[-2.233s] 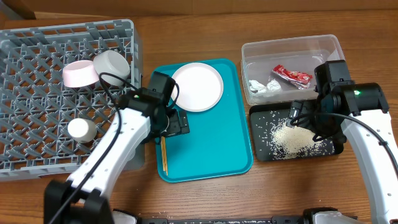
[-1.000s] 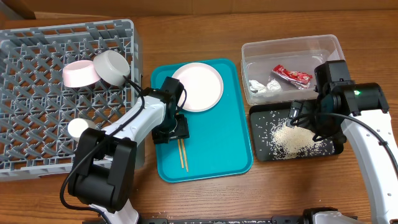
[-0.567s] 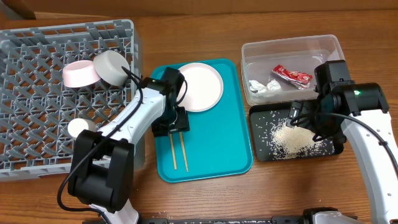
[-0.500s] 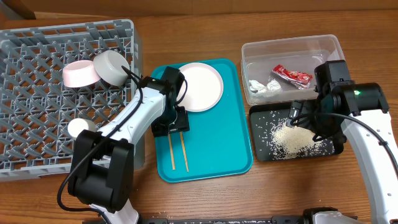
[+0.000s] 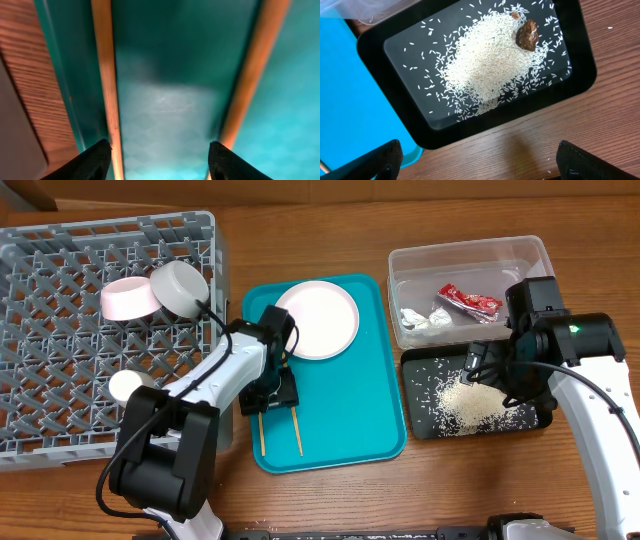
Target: Sort waste into correct bins and load items into the dishwasher
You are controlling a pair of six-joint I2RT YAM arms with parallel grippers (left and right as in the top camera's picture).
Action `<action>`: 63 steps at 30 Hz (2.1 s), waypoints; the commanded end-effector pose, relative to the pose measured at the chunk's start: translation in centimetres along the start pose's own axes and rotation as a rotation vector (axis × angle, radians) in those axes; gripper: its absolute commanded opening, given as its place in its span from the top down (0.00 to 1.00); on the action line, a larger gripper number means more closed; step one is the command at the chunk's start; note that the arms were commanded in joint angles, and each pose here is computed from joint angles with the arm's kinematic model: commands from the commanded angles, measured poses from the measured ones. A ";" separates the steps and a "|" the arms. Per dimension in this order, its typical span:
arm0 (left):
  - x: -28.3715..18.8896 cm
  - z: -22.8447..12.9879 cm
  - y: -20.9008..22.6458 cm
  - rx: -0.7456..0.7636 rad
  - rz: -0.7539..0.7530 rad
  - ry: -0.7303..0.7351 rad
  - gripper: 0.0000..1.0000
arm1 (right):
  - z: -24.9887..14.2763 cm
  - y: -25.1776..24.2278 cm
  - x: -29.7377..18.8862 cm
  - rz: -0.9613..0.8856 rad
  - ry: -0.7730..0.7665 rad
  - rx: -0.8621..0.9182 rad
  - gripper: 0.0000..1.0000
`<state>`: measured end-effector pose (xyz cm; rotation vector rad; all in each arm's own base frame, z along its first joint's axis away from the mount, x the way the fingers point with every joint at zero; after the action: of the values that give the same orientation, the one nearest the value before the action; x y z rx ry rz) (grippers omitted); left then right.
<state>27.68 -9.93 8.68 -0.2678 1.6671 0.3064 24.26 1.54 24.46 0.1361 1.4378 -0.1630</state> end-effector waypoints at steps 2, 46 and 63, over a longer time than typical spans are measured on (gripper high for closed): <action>1.1 -0.2 0.6 -0.026 0.029 0.009 0.36 | 0.1 -0.1 -0.4 -0.004 -0.022 0.005 0.00; -14.3 3.3 5.8 0.128 -0.083 -0.367 0.96 | -0.2 -0.2 -0.4 -0.009 -0.007 0.004 0.00; -13.0 7.3 9.3 0.150 -0.082 -0.390 0.43 | -0.1 -0.2 -0.4 -0.008 -0.009 0.004 0.00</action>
<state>32.57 1.53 21.05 -0.1504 1.2856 0.1943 24.00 1.52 24.43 0.1337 1.4536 -0.1651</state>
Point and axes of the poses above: each gripper's point midway between its finger pads, its own x axis out along the fingers, its own y axis along the line the jaws close on, z = x × y, the point moved 8 cm from there along -x, back along the fingers, and after that the axes turned 8 degrees about -x, right-handed, at the moved point
